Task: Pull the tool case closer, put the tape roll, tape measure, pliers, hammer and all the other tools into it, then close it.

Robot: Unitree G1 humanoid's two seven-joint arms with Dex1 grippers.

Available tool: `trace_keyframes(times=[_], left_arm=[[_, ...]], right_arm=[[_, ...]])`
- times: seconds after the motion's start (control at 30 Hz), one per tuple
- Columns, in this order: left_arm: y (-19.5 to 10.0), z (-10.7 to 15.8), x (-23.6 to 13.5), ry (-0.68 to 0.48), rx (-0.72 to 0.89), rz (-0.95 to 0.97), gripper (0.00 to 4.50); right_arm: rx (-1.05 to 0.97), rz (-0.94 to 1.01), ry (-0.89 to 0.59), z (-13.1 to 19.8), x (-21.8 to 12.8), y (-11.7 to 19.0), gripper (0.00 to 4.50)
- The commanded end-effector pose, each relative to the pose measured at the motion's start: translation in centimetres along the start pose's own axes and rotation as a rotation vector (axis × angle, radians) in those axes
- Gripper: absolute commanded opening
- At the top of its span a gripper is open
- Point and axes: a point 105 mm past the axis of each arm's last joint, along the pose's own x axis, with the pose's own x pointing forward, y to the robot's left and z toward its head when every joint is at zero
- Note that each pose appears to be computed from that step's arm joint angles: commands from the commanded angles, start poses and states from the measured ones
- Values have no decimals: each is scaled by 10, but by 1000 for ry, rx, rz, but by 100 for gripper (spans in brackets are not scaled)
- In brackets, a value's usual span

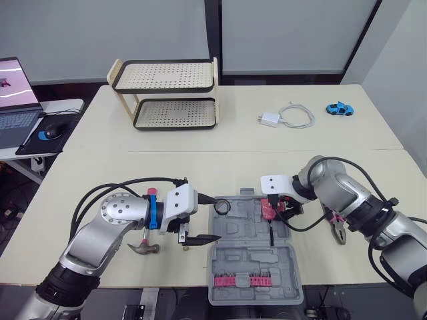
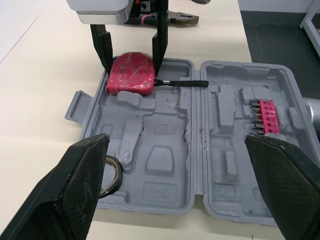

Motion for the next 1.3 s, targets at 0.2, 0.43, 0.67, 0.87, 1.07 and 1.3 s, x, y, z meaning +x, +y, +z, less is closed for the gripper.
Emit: trace_keyframes(times=[0.2,0.43,0.67,0.87,1.07,1.3], left_arm=[[-4,7,1,-11,40,-15,450],[-5,6,1,-15,30,-14,450],[-3,6,-1,-22,19,-6,450],[-1,6,-2,-26,16,-6,450],[2,6,-2,-29,19,-9,450],[5,9,-2,-44,22,6,450]], right_arm=[[-22,-48,-34,10,-11,-10,449],[-22,-31,-128,28,-36,-2,449],[2,-46,-283,35,-54,10,449],[36,-75,-299,26,-51,14,298],[57,-99,-322,25,-50,14,153],[18,-293,-520,20,-55,13,153]])
